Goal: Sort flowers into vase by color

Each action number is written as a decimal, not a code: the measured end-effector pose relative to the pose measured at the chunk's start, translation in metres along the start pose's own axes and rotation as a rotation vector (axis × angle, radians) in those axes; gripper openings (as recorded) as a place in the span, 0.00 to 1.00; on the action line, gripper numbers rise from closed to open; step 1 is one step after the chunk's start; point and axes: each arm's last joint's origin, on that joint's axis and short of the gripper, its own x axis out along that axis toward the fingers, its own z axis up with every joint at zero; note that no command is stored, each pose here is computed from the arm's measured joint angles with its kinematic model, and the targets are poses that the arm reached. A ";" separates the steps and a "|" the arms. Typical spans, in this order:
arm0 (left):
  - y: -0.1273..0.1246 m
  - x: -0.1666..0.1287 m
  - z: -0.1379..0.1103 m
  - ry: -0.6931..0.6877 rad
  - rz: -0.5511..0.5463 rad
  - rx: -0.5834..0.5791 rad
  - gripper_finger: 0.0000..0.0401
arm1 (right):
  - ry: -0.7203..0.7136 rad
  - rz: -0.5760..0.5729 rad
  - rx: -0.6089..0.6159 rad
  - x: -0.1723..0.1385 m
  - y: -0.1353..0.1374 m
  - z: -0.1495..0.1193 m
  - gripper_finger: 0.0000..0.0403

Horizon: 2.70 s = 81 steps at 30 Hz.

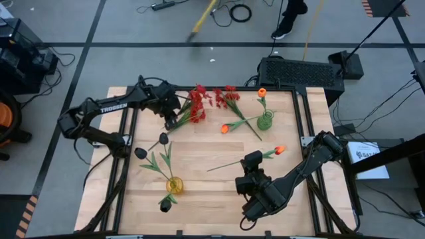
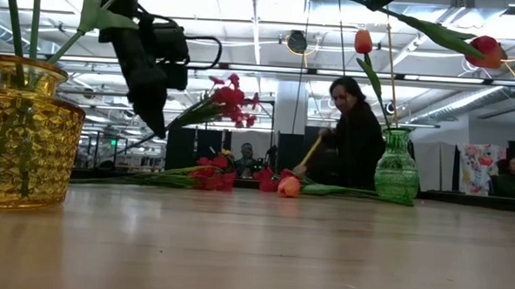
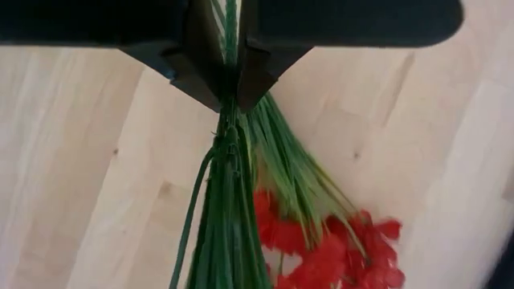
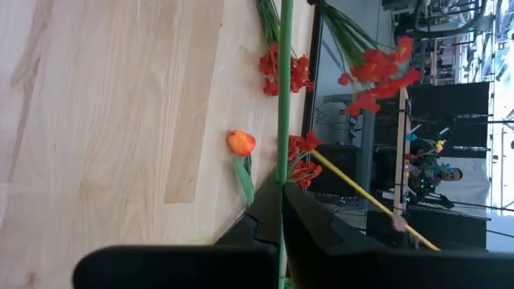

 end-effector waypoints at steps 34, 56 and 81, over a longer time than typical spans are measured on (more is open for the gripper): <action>-0.130 -0.185 0.062 -0.375 0.038 0.179 0.37 | -0.014 -0.256 -0.238 0.036 -0.090 0.042 0.00; -0.258 -0.098 0.083 -0.448 0.103 0.356 0.58 | 0.008 -0.268 -0.279 0.042 -0.094 0.042 0.00; -0.259 -0.095 0.084 -0.457 0.133 0.322 0.02 | 0.009 -0.257 -0.272 0.042 -0.093 0.041 0.00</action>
